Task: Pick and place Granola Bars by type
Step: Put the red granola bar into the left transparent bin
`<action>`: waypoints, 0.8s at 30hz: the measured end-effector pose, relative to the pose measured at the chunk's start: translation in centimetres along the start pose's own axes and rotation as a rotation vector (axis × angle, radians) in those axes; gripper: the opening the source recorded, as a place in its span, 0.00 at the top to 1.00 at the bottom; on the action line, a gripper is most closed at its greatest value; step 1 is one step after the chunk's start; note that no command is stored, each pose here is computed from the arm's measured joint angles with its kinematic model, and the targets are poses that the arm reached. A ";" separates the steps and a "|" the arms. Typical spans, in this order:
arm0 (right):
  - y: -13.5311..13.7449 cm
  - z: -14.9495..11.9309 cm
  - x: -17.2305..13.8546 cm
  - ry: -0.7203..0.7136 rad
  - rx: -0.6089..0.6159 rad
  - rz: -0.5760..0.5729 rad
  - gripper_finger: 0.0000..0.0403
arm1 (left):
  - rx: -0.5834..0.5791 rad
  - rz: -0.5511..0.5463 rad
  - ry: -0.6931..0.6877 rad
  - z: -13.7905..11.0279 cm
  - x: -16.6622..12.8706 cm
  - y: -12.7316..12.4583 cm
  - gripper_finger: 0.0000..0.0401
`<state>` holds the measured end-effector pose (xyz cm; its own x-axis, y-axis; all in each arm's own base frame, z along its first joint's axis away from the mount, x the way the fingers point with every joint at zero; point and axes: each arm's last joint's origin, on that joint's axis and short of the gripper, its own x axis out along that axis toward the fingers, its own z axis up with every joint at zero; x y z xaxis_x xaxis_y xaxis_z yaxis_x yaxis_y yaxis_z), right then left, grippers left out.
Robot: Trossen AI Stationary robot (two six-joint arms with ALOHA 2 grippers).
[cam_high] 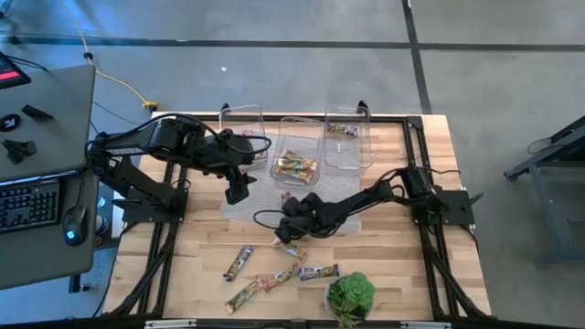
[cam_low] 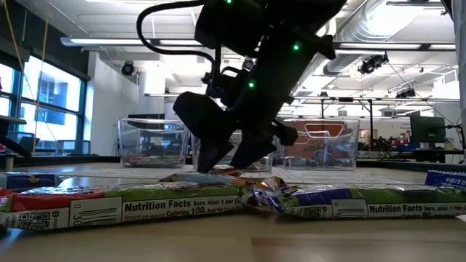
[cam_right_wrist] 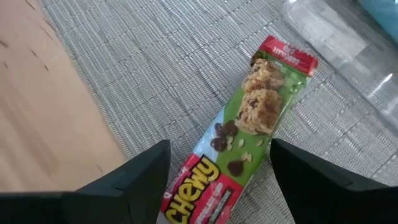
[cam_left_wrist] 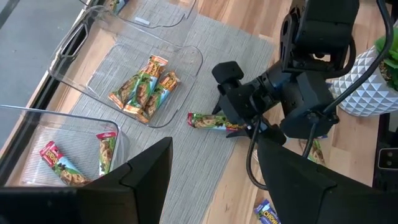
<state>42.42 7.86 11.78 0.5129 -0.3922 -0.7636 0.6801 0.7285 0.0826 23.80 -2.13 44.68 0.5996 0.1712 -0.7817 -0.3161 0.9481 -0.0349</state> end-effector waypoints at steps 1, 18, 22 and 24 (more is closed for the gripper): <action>0.0 0.0 0.0 0.003 0.007 0.002 0.35 | 0.000 0.000 0.000 0.0 0.0 0.0 0.43; -0.2 0.0 0.1 0.018 -0.045 -0.008 0.60 | -0.002 -0.020 0.004 0.1 0.2 -0.2 0.43; 0.4 0.1 0.0 0.015 -0.139 0.070 0.69 | 0.003 -0.020 0.029 -0.1 0.2 -0.1 0.43; 1.0 0.4 -0.1 0.002 -0.183 0.151 0.72 | 0.002 -0.032 0.042 -0.2 0.2 -0.1 0.43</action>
<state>43.30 8.38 12.22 0.6004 -0.2705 -0.7525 0.4892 0.8687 0.0781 23.83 -2.25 44.40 0.5779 0.1293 -0.8058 -0.2955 0.9535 -0.0590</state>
